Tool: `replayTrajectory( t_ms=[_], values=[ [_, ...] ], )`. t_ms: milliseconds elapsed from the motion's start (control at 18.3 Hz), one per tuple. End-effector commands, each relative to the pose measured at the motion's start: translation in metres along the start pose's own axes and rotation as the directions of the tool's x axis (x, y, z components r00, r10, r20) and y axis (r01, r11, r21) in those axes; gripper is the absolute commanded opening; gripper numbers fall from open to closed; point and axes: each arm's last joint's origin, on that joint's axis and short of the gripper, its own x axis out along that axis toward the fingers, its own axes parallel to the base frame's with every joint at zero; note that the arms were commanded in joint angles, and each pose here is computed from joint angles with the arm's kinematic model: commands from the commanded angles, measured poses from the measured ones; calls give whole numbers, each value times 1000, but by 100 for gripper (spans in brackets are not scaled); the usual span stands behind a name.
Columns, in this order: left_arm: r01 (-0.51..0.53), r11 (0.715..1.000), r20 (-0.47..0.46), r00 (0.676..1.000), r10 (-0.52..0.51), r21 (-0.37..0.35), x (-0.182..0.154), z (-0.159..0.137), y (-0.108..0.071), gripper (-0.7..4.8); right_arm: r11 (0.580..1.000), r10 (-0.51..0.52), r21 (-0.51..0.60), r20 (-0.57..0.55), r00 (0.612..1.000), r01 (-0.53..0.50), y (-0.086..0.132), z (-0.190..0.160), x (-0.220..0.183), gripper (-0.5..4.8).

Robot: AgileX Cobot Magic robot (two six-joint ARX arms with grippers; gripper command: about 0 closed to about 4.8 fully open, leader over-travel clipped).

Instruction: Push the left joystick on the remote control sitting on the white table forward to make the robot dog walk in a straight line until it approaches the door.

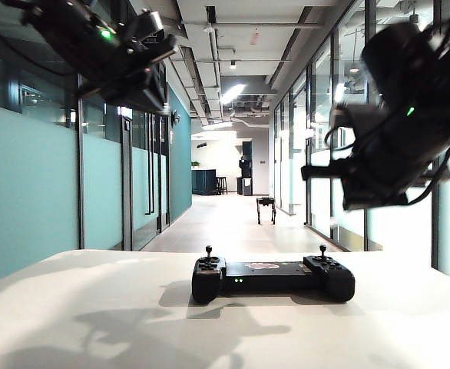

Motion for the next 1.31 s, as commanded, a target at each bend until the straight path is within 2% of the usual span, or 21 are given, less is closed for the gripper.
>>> replayTrajectory(
  t_ms=[55, 273, 437, 656, 874, 929, 1202, 1311],
  values=[
    [-47, 999, 28, 999, 47, 3, -20, -14, -4, -5, 1000, 22, -24, 54, 998, -21, -3, 8, -21, -6],
    [-95, 995, 56, 994, 94, 6, -51, -42, -9, -5, 998, 35, -51, 118, 992, -29, -9, 18, -54, -5],
    [-124, 992, 91, 989, 120, 36, -77, -65, -14, -5, 993, 85, -96, 164, 983, -70, -11, 30, -76, -6],
    [-166, 985, 161, 975, 155, 57, -109, -95, -19, -5, 984, 164, -104, 205, 965, -146, -14, 31, -95, -5],
    [-192, 980, 200, 964, 177, 59, -136, -129, -24, -5, 979, 183, -119, 184, 966, -163, -18, 26, -109, -5],
    [-198, 977, 216, 960, 177, 82, -144, -143, -25, -5, 977, 183, -140, 176, 967, -159, -19, 26, -114, -5],
    [-243, 967, 298, 931, 209, 80, -169, -185, -28, -5, 972, 197, -165, 185, 963, -168, -21, 28, -128, -6],
    [-262, 962, 290, 929, 230, 75, -174, -196, -28, -5, 969, 203, -181, 191, 960, -168, -22, 27, -131, -5]
  ],
)
